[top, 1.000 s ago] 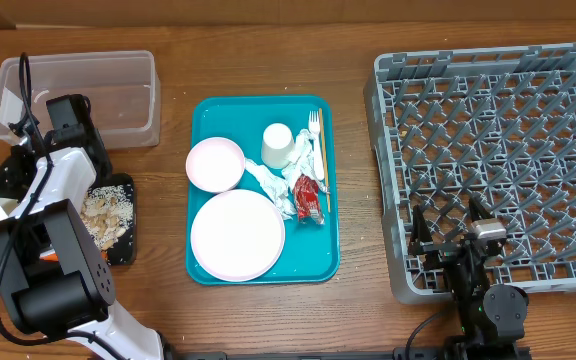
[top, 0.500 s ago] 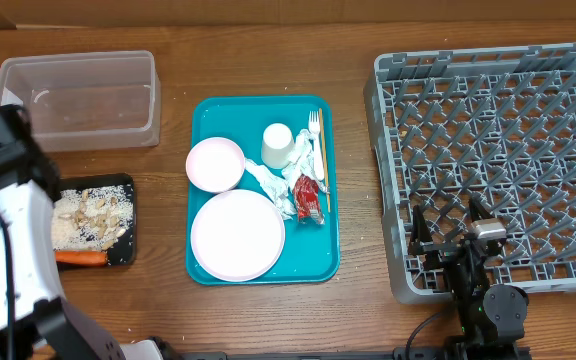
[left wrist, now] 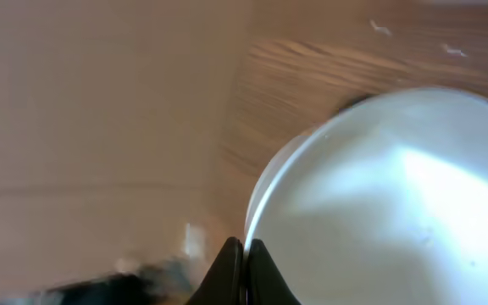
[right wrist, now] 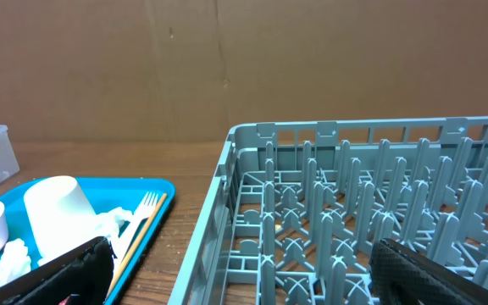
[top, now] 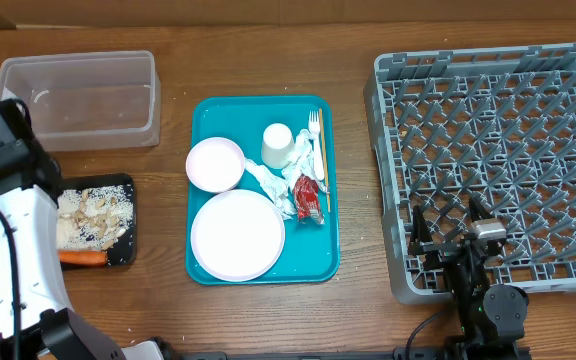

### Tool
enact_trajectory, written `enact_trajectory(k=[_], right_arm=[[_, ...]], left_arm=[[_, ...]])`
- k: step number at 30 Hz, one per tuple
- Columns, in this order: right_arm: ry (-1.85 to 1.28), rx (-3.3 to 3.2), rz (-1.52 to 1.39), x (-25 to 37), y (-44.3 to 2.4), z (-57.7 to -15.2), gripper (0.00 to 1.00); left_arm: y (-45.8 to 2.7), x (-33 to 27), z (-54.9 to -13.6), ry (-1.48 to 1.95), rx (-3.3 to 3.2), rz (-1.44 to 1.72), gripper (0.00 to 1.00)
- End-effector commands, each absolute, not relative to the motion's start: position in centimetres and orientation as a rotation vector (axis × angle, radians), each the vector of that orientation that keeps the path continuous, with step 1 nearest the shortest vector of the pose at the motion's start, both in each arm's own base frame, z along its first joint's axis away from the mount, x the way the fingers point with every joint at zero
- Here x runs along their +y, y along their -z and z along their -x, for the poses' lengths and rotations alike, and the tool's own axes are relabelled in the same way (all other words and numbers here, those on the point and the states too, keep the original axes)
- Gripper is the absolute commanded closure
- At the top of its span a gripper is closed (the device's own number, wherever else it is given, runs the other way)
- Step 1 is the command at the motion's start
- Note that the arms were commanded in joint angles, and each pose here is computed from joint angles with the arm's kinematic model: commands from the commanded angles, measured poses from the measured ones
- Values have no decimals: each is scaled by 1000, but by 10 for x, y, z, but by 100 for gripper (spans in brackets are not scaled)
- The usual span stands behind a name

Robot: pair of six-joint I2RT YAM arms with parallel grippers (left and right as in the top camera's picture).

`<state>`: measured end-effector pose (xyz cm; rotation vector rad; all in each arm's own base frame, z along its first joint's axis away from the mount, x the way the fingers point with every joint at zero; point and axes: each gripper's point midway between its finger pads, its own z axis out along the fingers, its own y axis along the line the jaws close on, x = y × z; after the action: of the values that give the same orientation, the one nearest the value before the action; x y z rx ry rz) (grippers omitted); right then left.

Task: Sort waste into correct bins and load items into the dishwasher rack
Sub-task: 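Hold the bowl inverted over the black tray, shaking out remaining rice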

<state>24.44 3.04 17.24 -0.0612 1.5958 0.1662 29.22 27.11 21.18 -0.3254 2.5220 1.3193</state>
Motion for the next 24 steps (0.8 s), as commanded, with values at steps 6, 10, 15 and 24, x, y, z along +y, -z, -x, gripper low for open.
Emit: enact_trajectory(k=[6, 10, 15, 24], right_arm=[[-168, 1593, 58, 31, -171, -244, 0], [-168, 1593, 58, 31, -171, -244, 0], [-168, 1593, 58, 31, -171, -244, 0], [-168, 1593, 58, 31, -171, -244, 0]], left_arm=[[-328, 279, -298, -2093, 2331, 10, 96], [-335, 262, -318, -2107, 2299, -152, 96], [-334, 251, -325, -2213, 2376, -478, 96], [-334, 252, -322, -2235, 2397, -500, 96]])
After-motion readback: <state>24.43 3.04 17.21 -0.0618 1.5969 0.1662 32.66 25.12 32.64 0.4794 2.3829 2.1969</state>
